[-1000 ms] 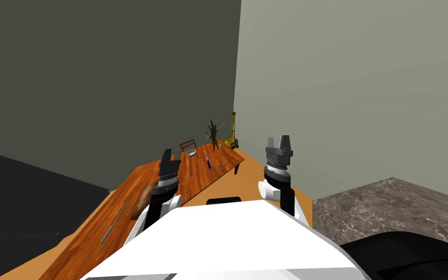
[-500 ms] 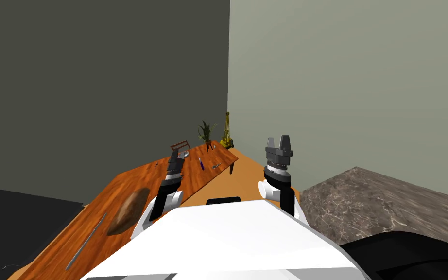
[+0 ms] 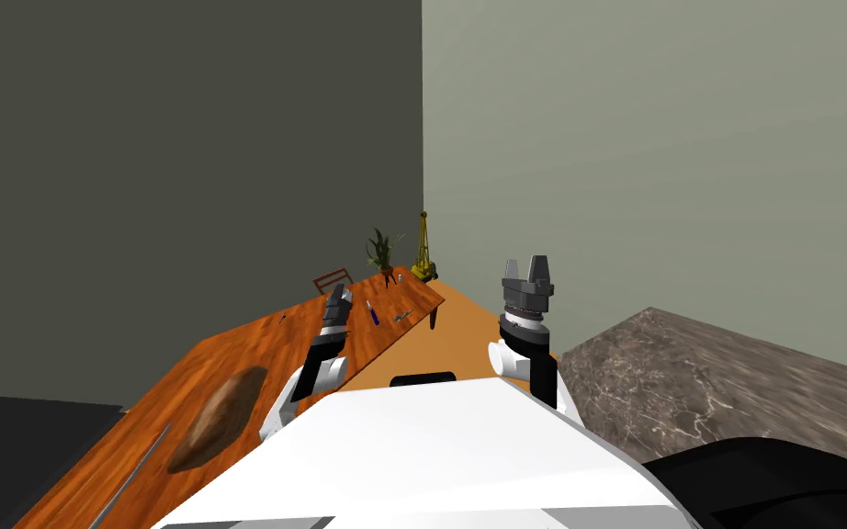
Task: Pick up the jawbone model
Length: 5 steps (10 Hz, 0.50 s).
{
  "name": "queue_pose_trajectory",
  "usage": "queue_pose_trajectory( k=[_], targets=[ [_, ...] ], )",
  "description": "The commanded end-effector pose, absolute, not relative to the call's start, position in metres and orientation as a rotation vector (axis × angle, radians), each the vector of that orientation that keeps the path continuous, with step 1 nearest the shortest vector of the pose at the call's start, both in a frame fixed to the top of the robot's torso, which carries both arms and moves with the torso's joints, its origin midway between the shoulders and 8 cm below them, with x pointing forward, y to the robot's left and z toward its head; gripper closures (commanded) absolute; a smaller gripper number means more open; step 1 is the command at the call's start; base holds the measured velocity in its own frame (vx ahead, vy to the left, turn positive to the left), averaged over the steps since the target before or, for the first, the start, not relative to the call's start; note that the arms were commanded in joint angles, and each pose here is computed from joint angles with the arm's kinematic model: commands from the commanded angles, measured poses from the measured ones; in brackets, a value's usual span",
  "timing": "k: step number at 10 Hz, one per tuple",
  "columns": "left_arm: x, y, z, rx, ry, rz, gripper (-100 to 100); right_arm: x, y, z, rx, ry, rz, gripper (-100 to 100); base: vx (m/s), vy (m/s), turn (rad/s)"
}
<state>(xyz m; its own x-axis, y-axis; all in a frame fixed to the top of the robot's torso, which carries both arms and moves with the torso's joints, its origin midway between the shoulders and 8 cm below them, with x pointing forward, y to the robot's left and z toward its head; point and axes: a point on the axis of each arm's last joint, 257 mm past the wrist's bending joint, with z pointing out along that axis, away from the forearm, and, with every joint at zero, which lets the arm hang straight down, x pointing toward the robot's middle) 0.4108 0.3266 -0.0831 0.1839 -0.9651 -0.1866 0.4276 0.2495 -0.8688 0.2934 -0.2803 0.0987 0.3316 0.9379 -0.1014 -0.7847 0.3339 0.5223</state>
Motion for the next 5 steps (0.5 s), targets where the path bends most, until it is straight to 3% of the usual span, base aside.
queue_pose_trajectory(
  k=[1,5],
  targets=[
    [0.423,0.337,-0.100,-0.822,0.898,-1.125,-100,0.293,-0.280,0.099,0.418,0.424,1.169,0,0.020,-0.058,-0.134],
    [0.445,0.356,-0.137,-0.928,0.949,-1.102,-100,0.293,-0.280,0.099,0.418,0.424,1.169,0,0.023,-0.059,-0.098]
  ],
)
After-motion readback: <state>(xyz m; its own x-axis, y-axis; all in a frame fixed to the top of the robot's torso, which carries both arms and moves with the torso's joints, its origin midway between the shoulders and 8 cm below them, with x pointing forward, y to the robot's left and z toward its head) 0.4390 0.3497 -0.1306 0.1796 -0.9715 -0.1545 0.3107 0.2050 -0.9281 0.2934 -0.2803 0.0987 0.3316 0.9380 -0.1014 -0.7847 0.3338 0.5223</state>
